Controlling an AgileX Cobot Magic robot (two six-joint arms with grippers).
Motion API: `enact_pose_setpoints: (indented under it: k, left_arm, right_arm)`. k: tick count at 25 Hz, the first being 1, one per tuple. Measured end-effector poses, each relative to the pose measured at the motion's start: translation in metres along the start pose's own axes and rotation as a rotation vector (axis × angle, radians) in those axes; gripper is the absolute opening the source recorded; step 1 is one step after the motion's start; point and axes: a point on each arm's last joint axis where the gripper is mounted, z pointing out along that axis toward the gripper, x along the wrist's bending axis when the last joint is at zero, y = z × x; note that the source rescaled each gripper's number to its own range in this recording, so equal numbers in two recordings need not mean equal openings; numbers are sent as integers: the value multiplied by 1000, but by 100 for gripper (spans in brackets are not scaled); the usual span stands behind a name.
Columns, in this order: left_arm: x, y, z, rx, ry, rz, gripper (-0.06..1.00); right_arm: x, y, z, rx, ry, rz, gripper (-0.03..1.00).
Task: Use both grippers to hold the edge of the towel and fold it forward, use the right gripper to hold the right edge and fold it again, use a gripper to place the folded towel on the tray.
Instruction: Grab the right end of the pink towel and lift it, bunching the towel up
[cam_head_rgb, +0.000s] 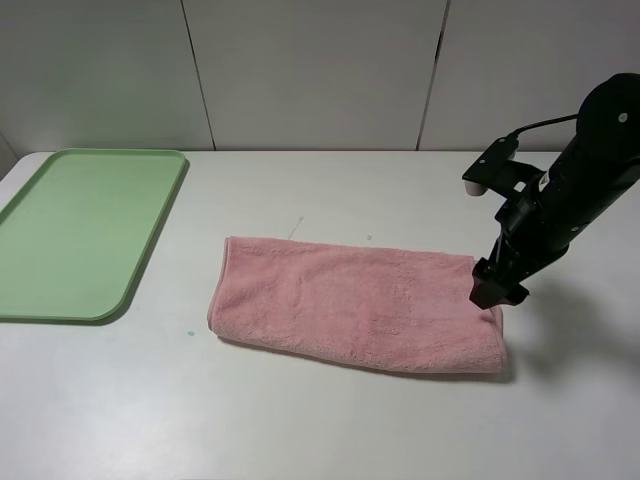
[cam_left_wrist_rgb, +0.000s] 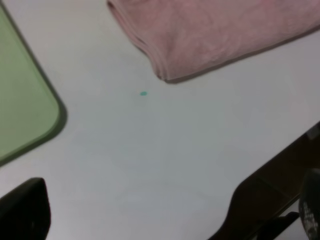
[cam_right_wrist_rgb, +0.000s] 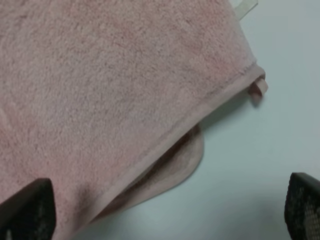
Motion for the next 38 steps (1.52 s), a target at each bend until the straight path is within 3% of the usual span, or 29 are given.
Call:
enact_pose_setpoints:
  k: [6,16,31,35,38]
  left_arm:
    - [-3,0,0,2,-11,-42,100]
    - [-7,-1,1,-12,278,-287,100]
    - [-15,-10,-9,-118,303,-245,100]
    - [-15,-10,-9,-117,303,-245,100]
    - [-15,-10,-9,-117,303,-245,100]
  right_arm:
    - [0,0,0,-1,1,2,100]
    - [0,1,0,-6,-2,16,100]
    - [-2,3,0,-31,-20,131,100]
    - [-2,2,0,-30,-22,259,100]
    - [-3,2,0,-29,-27,449,100]
